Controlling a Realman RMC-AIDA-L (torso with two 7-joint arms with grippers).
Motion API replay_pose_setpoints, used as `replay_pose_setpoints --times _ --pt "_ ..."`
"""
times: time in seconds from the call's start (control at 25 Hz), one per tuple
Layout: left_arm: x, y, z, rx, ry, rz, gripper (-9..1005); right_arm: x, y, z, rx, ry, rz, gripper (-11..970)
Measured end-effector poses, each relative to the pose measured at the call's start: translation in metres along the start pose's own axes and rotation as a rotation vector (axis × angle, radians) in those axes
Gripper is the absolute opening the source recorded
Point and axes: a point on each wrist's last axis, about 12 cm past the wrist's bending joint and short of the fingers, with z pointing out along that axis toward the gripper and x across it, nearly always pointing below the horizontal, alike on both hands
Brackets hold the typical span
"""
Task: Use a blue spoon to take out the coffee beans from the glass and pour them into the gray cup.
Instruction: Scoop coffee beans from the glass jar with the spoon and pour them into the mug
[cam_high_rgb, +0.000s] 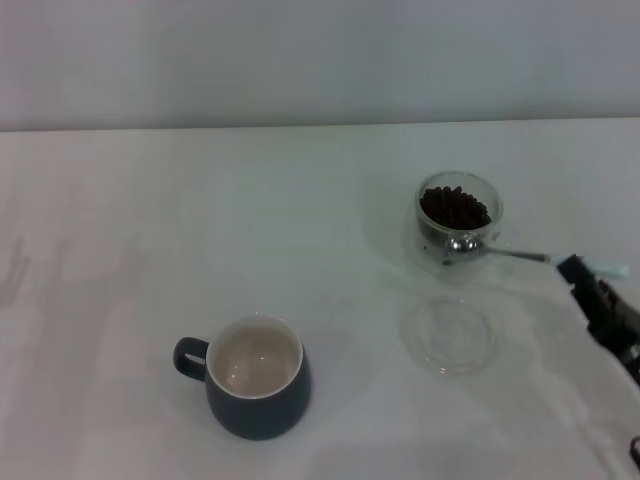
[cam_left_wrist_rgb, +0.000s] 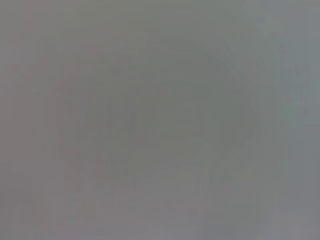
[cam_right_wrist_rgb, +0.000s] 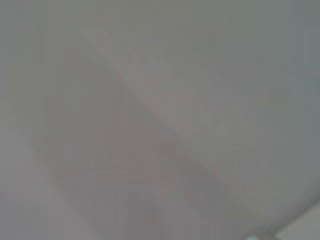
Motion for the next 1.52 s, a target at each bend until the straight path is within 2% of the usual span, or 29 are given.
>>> replay_pose_setpoints --times 0.16,0.32,0.44,0.56,0.76,1.16,1.52 --pt "0.004 -0.003 -0.006 -0.008 0.014 -0.023 861 -0.027 -0.015 0.020 -0.078 0.035 -0.003 134" --pt "0.009 -0.008 -0.013 -0.016 0.029 -0.057 862 -0.061 -0.026 0.053 -0.164 0.116 -0.046 133" --pt "0.012 -0.007 -0.021 -0.028 0.042 -0.067 862 -0.086 -0.028 0.082 -0.206 0.188 -0.118 133" --pt "0.016 -0.009 -0.029 -0.040 0.055 -0.089 862 -0.113 -0.030 0.104 -0.200 0.267 -0.200 133" --pt "0.020 -0.008 -0.042 -0.058 0.075 -0.102 862 -0.140 -0.024 0.127 -0.180 0.350 -0.302 133" --pt "0.026 -0.005 -0.059 -0.079 0.115 -0.106 862 -0.166 -0.014 0.136 -0.148 0.493 -0.460 134" --pt "0.031 -0.002 -0.066 -0.099 0.156 -0.105 861 -0.157 -0.013 0.143 -0.132 0.558 -0.513 133"
